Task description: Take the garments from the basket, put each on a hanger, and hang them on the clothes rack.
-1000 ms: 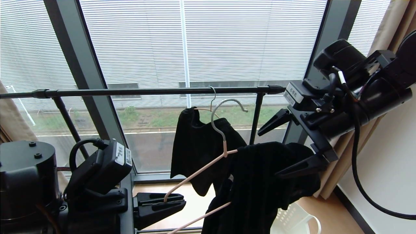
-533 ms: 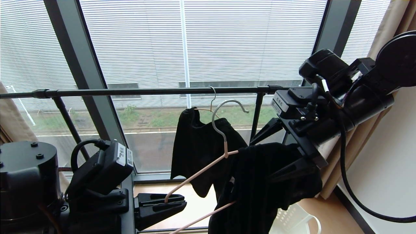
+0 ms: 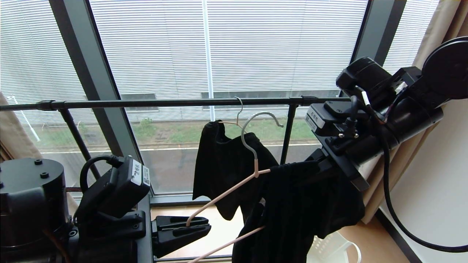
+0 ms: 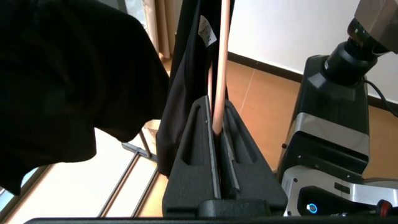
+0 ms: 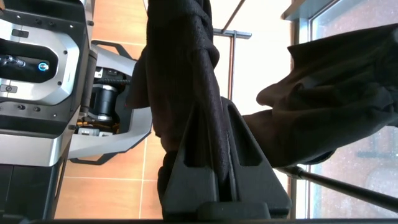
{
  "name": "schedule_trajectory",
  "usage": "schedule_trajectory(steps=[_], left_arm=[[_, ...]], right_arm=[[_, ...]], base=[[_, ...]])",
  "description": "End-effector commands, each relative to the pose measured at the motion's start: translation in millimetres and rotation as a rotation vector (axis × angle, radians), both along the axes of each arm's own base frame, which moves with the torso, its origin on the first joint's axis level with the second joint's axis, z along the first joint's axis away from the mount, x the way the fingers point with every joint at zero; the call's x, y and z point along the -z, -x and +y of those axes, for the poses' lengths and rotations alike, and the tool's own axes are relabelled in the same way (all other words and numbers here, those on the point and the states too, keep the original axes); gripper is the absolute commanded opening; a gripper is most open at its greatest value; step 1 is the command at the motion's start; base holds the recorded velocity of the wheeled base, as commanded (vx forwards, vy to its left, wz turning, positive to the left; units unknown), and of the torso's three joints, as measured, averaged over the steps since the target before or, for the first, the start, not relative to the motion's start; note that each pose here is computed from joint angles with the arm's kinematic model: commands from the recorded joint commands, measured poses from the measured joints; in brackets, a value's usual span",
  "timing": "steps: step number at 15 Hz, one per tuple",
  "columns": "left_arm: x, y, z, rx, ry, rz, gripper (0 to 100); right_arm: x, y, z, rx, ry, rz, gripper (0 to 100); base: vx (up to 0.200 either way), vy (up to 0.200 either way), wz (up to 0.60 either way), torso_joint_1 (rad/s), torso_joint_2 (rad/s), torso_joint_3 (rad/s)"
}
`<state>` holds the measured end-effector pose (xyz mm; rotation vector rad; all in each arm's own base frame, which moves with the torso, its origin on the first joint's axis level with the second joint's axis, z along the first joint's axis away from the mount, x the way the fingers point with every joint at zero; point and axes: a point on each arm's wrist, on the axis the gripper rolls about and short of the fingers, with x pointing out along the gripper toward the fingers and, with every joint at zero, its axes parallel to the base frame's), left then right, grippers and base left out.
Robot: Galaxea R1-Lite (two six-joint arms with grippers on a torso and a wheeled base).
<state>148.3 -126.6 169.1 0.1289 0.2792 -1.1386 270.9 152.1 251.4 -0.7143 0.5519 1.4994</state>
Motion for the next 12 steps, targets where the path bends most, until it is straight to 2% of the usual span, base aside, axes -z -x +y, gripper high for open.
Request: schedule_trajectory(steps=[1, 3, 4, 9, 12], left_arm=[[1.5, -0.7, -0.5, 0.0, -0.005, 0.006, 0], [2.4, -1.5, -0.7, -0.001, -0.008, 0.008, 0], [3.2, -1.8, -0.9, -0.001, -0.01, 0.009, 100], [5.7, -4.5, 9.6, -0.055, -0.01, 0.013, 100], [2.5, 2.7, 27.9, -0.116, 0.047, -0.065, 100]], right_arm=[[1.0, 1.2, -0.5, -0.001, 0.002, 0.004, 0], [1.3, 1.3, -0.5, -0.001, 0.003, 0.006, 0], [1.3, 1.3, -0.5, -0.002, 0.002, 0.006, 0], [-2.9, 4.2, -2.4, 0.002, -0.004, -0.004, 0], [-10.1, -1.1, -11.5, 0.054, -0.017, -0.029, 0]], base=[[0.0, 0.0, 0.0, 0.0, 0.0, 0.0], [0.0, 0.0, 0.0, 0.0, 0.0, 0.0], [0.0, 0.0, 0.0, 0.0, 0.0, 0.0], [0.0, 0.0, 0.0, 0.0, 0.0, 0.0], [0.0, 0.0, 0.0, 0.0, 0.0, 0.0]])
